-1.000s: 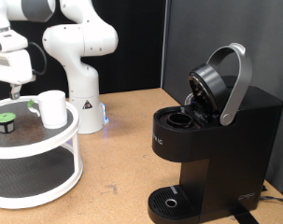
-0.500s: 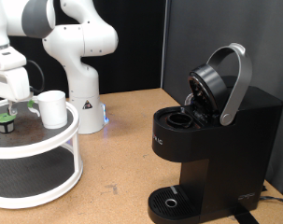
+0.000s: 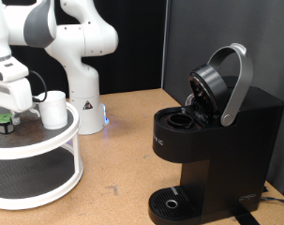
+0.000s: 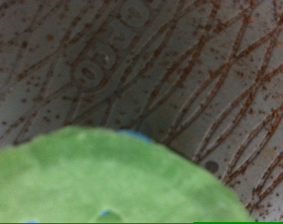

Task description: Make a cup of coffee with the keurig machine

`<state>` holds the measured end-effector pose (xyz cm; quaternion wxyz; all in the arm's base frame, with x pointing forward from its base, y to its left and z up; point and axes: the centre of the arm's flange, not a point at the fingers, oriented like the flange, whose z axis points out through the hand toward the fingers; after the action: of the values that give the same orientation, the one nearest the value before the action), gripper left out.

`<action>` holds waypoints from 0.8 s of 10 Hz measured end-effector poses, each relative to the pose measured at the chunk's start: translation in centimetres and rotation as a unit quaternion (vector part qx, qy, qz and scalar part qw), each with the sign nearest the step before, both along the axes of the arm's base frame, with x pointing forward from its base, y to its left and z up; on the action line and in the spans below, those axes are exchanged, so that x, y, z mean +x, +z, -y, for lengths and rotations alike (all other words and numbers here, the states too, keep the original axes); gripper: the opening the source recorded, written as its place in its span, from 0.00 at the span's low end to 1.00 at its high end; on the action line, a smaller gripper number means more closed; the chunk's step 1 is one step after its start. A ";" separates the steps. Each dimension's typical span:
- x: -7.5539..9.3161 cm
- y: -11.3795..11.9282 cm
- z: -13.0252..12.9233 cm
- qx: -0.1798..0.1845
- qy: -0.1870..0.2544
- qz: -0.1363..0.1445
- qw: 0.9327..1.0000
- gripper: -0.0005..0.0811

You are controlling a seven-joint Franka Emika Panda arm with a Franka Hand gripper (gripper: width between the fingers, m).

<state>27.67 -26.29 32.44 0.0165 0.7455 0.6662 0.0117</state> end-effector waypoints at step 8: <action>0.4 -0.1 0.2 0.016 -0.004 0.001 1.000 0.59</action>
<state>28.05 -26.50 32.35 0.0051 0.7484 0.6629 0.0230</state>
